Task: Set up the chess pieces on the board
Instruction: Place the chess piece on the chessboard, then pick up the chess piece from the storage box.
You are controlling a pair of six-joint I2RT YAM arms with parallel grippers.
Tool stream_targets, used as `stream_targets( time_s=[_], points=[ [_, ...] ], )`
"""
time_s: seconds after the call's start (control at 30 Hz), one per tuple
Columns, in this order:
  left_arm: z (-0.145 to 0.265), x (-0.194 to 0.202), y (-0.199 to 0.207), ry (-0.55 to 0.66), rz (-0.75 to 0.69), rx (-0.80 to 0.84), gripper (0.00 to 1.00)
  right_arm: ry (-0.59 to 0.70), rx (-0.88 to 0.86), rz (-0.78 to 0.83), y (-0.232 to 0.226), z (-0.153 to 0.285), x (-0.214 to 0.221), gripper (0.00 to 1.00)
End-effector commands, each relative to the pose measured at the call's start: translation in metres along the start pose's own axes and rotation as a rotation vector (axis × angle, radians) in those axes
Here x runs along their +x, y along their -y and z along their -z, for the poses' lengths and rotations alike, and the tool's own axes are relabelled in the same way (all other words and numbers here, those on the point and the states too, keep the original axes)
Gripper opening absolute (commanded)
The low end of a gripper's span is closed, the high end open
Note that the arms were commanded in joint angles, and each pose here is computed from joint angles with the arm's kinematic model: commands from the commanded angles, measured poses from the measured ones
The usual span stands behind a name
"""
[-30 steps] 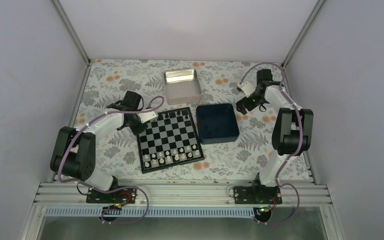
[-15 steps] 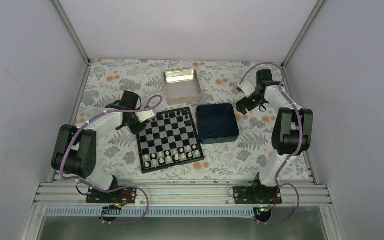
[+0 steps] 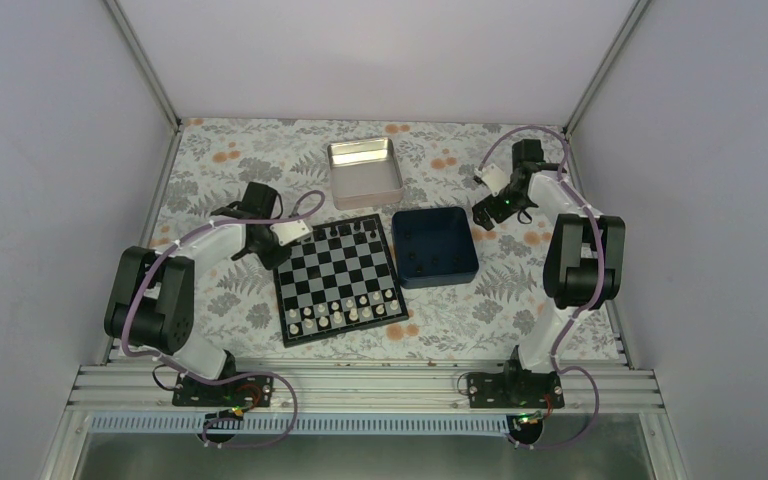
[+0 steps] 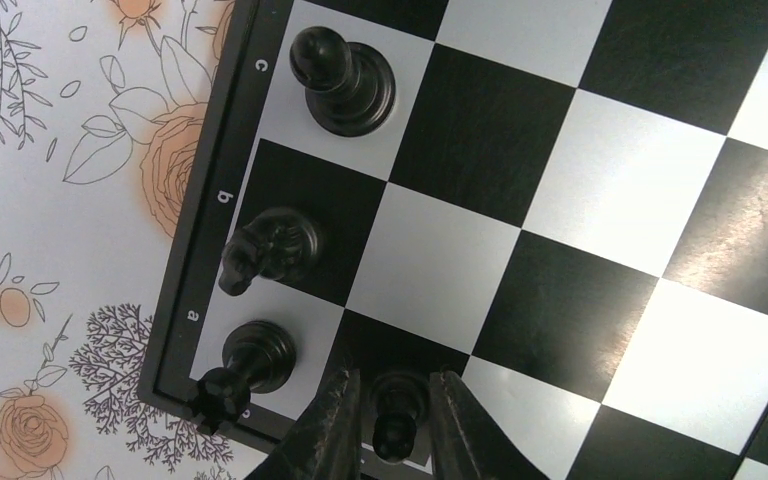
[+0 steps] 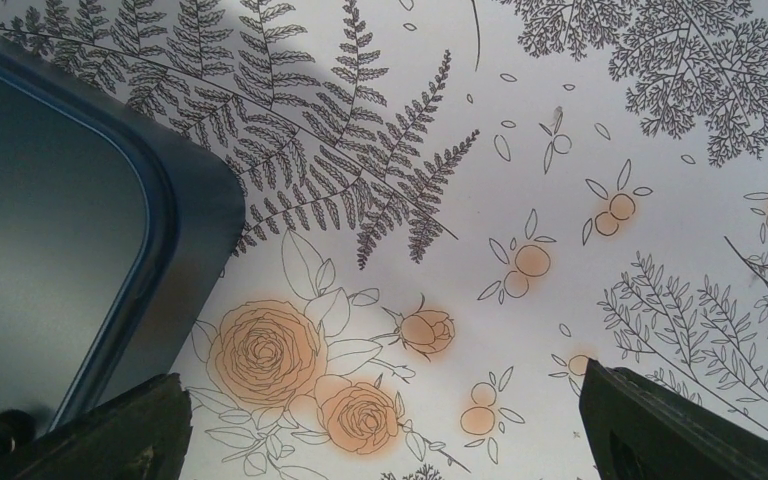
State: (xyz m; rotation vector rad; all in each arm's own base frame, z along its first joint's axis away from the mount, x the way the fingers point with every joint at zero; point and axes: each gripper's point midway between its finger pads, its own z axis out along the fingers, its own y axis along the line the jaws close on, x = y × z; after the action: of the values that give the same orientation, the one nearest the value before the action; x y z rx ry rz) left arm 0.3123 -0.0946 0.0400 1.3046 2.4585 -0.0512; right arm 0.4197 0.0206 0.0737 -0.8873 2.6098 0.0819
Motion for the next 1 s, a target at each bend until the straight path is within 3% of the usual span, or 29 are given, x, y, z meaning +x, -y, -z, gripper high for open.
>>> stream_targets(
  time_s=[0.0,0.23,0.43,0.67,0.97],
  points=[
    [0.001,-0.001,-0.002,0.005,-0.005,0.004,0.19,-0.006,-0.002,0.007,-0.002,-0.003,-0.001,1.0],
    [0.021,-0.013,-0.008,0.02,-0.011,-0.002,0.2,-0.007,-0.006,0.01,-0.003,-0.003,0.0,1.0],
    [0.075,-0.054,-0.017,0.097,-0.048,-0.021,0.2,-0.005,-0.009,0.013,-0.004,-0.002,-0.001,1.0],
    [0.131,-0.146,0.009,0.243,-0.192,0.026,0.2,-0.005,-0.008,0.012,-0.003,-0.002,-0.001,1.0],
    [0.115,-0.278,0.059,0.438,-0.373,0.065,0.24,-0.005,0.002,-0.006,0.0,-0.003,-0.002,1.0]
  ],
)
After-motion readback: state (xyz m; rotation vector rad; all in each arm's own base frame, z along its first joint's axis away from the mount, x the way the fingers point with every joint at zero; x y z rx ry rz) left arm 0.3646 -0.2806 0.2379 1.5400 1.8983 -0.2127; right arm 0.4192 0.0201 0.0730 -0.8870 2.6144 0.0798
